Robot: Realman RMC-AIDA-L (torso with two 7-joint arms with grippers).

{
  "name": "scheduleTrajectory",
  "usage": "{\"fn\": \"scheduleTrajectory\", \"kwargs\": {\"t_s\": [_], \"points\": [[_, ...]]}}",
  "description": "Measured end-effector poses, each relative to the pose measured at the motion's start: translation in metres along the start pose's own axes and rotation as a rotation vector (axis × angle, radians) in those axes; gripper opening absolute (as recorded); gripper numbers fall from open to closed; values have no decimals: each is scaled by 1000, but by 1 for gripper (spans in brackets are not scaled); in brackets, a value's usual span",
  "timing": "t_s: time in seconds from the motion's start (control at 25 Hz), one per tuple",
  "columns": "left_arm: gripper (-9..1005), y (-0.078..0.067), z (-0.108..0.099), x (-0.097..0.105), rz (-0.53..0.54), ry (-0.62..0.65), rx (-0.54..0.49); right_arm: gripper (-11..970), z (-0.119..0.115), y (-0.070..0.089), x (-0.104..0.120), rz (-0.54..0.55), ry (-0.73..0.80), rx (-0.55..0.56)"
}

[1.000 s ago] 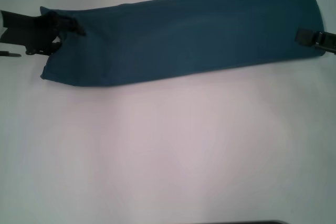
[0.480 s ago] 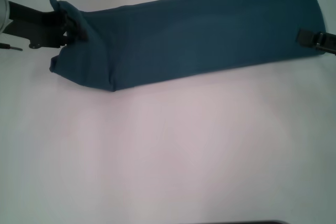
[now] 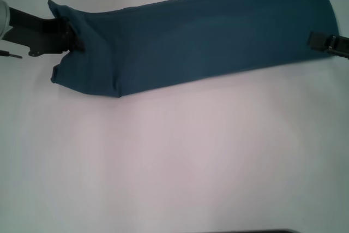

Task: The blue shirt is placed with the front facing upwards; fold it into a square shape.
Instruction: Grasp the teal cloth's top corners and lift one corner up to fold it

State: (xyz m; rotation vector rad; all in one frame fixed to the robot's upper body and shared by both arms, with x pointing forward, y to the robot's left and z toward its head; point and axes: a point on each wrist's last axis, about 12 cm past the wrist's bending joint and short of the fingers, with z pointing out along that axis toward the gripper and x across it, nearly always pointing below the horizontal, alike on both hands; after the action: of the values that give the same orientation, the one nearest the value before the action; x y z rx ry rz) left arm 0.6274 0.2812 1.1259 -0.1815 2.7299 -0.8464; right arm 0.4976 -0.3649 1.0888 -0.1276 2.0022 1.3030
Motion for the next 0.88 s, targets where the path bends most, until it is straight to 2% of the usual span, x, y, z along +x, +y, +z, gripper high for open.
{"fn": "scheduleTrajectory", "kwargs": {"t_s": [0.28,0.32,0.6,0.88], "points": [[48,5,-16,-1,-6,-23,19,944,0,0,0,2,-1,-1],[48,13,-25,-1,-23,-46,-8,944,0,0,0,2,-1,-1],[49,44,-45,0,-81,-70,-120,944,0,0,1,13,-3,-3],[48,69,-63,-2,-130,-119,-208,944,0,0,2,22,-4,-4]]}}
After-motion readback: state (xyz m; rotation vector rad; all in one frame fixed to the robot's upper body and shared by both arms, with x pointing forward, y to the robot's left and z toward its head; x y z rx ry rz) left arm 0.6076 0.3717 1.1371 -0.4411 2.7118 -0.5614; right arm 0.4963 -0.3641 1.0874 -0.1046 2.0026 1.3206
